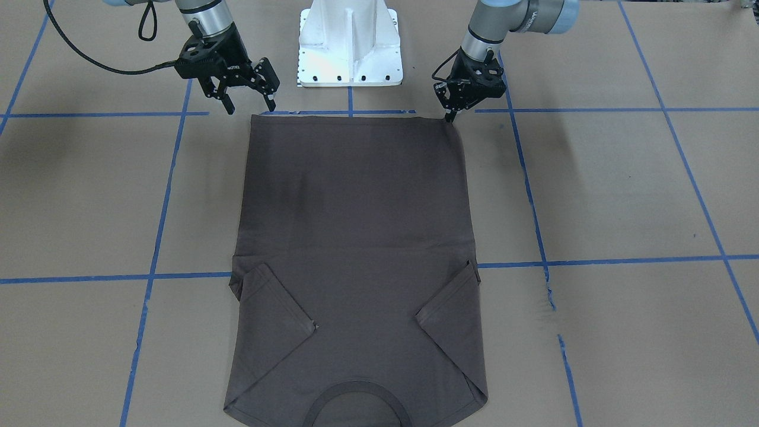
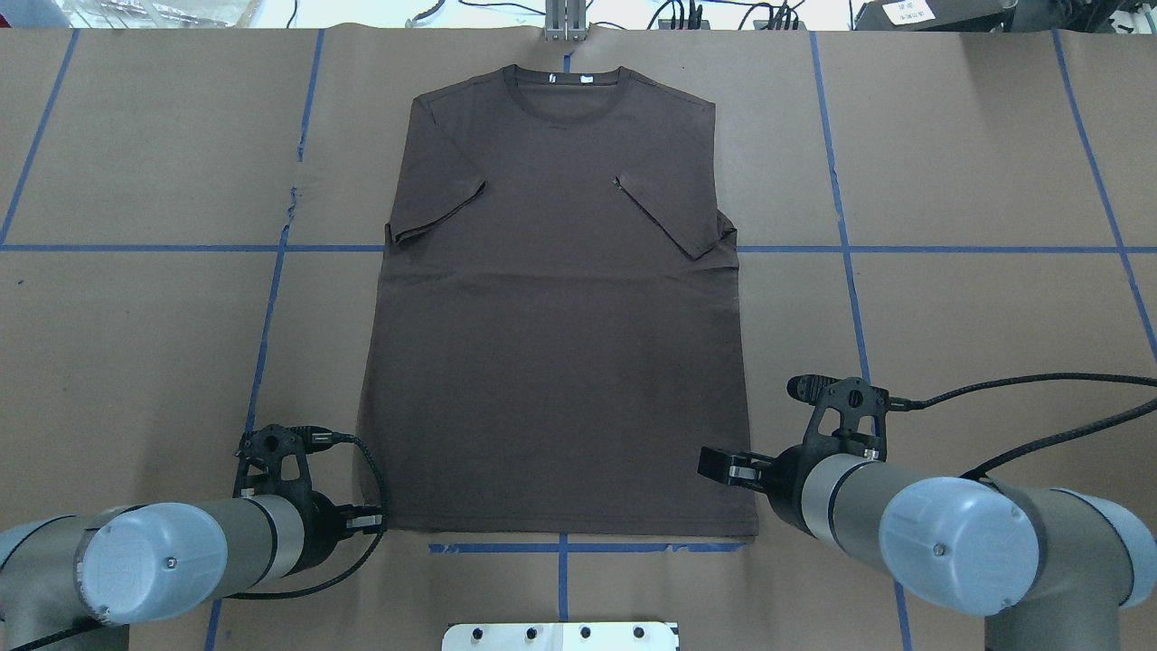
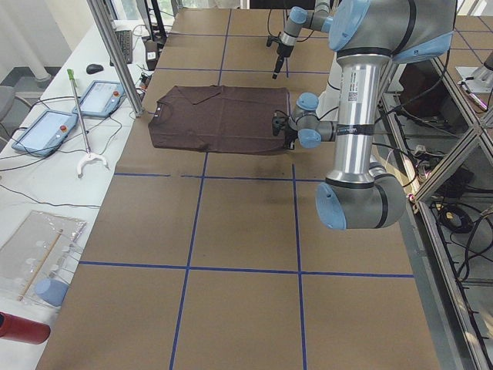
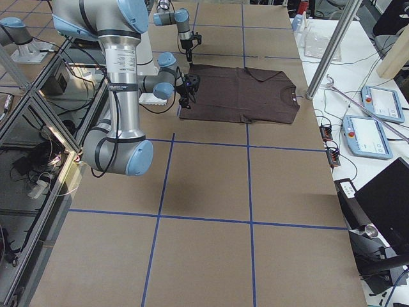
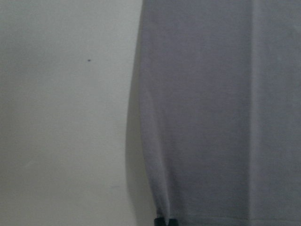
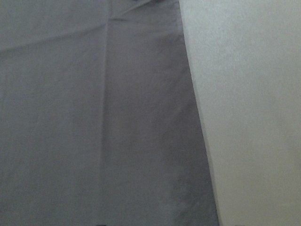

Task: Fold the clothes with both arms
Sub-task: 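Lower both grippers and grasp the two hem corners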

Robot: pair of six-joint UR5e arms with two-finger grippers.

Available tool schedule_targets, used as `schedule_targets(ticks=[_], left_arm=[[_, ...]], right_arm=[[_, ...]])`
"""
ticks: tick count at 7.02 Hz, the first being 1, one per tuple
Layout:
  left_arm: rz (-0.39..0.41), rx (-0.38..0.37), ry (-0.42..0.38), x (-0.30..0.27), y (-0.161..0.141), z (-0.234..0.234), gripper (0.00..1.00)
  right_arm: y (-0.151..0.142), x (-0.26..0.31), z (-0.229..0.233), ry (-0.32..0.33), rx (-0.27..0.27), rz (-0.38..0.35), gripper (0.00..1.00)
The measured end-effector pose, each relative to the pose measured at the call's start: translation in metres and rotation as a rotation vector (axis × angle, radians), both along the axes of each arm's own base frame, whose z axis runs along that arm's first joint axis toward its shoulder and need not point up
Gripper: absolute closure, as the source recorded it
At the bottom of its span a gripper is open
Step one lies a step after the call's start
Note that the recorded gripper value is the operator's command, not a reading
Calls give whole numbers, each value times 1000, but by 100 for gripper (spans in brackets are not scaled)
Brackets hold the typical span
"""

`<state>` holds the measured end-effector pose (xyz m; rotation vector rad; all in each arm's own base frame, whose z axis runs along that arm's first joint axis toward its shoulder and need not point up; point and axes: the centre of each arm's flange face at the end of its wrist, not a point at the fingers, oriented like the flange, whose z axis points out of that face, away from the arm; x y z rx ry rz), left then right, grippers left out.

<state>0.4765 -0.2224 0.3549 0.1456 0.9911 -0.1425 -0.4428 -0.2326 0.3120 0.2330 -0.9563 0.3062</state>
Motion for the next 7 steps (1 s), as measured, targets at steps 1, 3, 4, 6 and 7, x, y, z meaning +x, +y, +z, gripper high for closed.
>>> schedule_targets(ticks=[1,3,4,6,7], left_arm=[[0,2,14,2,0,-7,100],[0,3,27,4,-1,-14,100],[0,3,28,4,-1,-14,100],[1,2,30,4,-1,-15,100],[2,2,30,4,-1,-15,100]], right_arm=[[16,-14,9,17,8,26,37],[37,-39,35,80,36,43,45],[40,-46,46,103,41,44,45],[43,-50,53,119,44,41,51],[43,-50,53,119,44,41,51]])
